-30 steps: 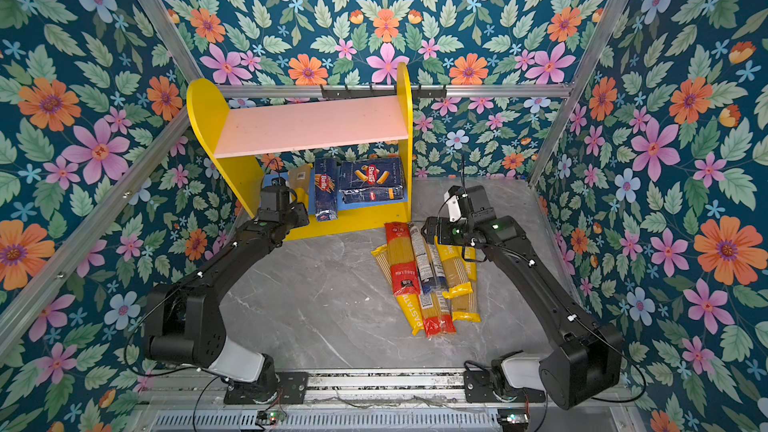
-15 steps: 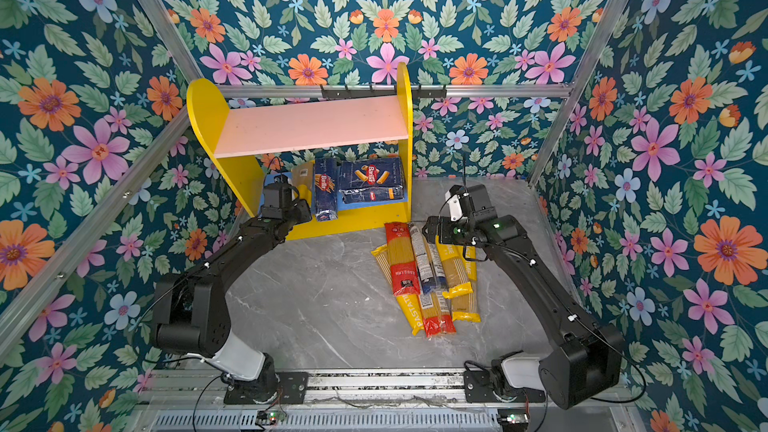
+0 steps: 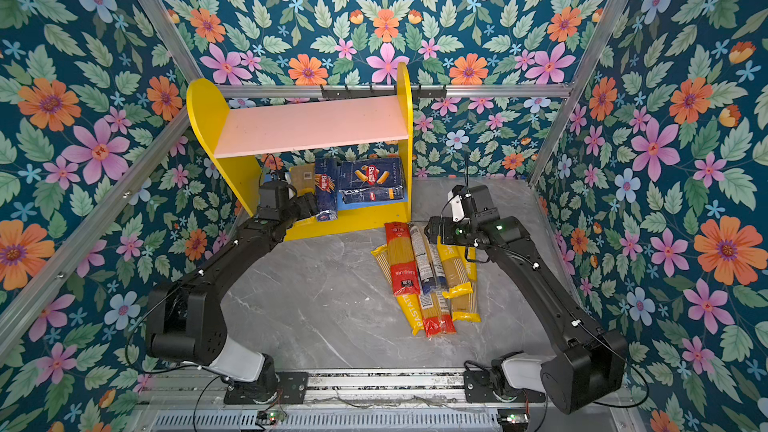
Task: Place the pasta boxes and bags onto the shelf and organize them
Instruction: 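Open the left gripper and draw it back toward the bag pile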
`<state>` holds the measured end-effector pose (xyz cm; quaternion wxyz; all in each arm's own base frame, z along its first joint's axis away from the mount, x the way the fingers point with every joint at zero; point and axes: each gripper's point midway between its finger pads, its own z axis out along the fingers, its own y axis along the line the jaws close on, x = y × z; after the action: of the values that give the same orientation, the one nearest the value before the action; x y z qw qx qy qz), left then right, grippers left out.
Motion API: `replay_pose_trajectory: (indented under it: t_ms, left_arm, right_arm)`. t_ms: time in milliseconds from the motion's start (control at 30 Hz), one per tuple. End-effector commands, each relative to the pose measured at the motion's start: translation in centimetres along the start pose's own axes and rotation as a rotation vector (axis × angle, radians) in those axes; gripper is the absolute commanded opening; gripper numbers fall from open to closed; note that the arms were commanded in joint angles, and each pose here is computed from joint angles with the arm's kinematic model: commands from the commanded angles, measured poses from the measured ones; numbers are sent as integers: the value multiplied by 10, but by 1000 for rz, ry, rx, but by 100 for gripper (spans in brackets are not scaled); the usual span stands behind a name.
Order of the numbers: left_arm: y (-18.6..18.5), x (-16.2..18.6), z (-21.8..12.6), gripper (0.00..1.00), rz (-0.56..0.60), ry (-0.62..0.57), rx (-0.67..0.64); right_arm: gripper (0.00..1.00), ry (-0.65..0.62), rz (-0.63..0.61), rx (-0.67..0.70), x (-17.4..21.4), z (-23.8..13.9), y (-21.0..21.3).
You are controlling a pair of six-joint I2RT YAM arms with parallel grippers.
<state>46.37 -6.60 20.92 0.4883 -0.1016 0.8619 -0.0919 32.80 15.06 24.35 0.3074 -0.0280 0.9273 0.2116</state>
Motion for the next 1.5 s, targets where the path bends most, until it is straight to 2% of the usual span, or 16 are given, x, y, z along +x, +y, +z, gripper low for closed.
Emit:
replay_pose_trajectory:
  t_ms: [0,267,467,667,800,1000,1200,1467]
  left_arm:
    - [0,-5,-7,98,1,-25,2]
    - [-2,-1,-44,100,-9,-37,19]
    - [-3,18,-83,100,-30,-32,38]
    - [-18,57,-117,100,-81,-17,125]
    - [-44,97,-132,100,-109,12,231]
    - [-75,153,-134,100,-59,91,273]
    - [-98,191,-123,100,15,153,256]
    - [-163,234,-113,100,144,233,278]
  right_arm:
    - [99,6,13,4,2,-3,0]
    - [99,2,38,14,10,-12,-4]
    - [99,32,80,28,28,-9,-10]
    - [99,68,99,48,52,-5,-13]
    - [99,103,79,96,75,1,-11]
    - [99,103,118,122,101,-1,-15]
    - [99,87,143,164,116,-11,-29]
    - [99,62,135,199,122,-21,-39]
